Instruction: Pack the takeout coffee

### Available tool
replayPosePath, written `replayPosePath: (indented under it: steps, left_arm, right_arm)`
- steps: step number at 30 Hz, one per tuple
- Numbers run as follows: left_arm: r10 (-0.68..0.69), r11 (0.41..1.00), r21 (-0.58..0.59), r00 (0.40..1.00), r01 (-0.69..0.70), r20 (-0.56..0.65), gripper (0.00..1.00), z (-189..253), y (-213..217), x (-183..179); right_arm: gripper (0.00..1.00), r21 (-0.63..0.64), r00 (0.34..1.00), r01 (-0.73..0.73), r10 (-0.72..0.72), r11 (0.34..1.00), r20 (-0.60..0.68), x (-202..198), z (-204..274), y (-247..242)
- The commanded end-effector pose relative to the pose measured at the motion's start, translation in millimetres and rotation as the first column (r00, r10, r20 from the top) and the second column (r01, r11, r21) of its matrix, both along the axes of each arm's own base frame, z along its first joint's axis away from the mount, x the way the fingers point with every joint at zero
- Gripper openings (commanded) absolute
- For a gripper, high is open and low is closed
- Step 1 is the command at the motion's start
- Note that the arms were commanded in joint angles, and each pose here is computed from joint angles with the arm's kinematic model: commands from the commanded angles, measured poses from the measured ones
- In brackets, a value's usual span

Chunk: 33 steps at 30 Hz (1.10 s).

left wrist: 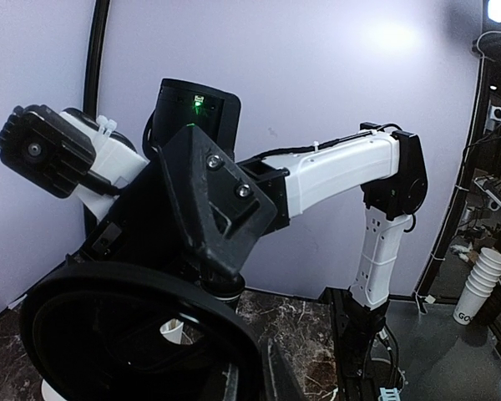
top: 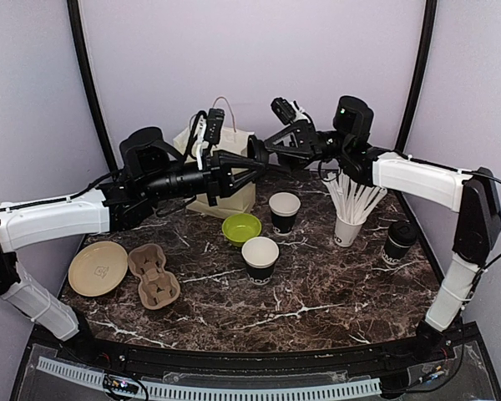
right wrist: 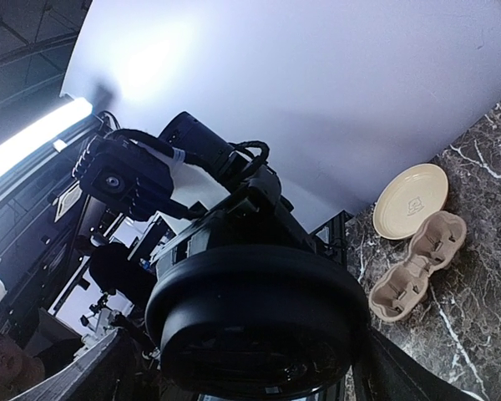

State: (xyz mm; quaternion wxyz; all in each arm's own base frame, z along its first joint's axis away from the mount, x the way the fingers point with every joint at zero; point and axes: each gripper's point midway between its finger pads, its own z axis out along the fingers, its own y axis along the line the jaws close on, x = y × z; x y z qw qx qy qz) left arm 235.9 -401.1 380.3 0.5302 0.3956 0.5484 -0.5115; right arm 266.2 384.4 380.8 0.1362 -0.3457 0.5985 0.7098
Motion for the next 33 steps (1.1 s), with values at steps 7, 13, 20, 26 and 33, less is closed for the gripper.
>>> replayPosePath:
  steps: [7,13,20,26,33]
  left_arm:
    - [0.007,0.998,-0.066,0.998,-0.004,0.055,0.11,26.9,4.6,-1.0]
    - [0.008,0.999,-0.054,0.999,-0.006,0.049,0.11,23.1,1.4,1.6]
    - [0.006,1.0,-0.031,1.0,-0.005,0.031,0.11,14.4,-2.6,5.2]
    - [0.014,1.0,-0.016,0.999,-0.014,0.029,0.11,12.7,-4.9,8.8]
    - [0.074,0.997,0.027,0.997,-0.075,0.035,0.33,7.2,3.1,13.3]
  right_arm:
    - [0.78,0.017,0.999,-0.015,0.014,1.0,0.052,-6.2,7.1,5.9]
    - [0.75,0.014,0.998,-0.03,0.029,0.999,0.055,-9.9,4.8,7.6]
    - [0.79,-0.005,0.998,-0.032,0.032,0.999,0.057,-9.8,0.9,11.0]
    - [0.72,-0.016,0.998,-0.029,0.03,0.999,0.053,-6.9,-2.2,14.7]
    - [0.65,-0.017,0.997,-0.013,0.014,1.0,0.07,2.0,-5.0,8.9]
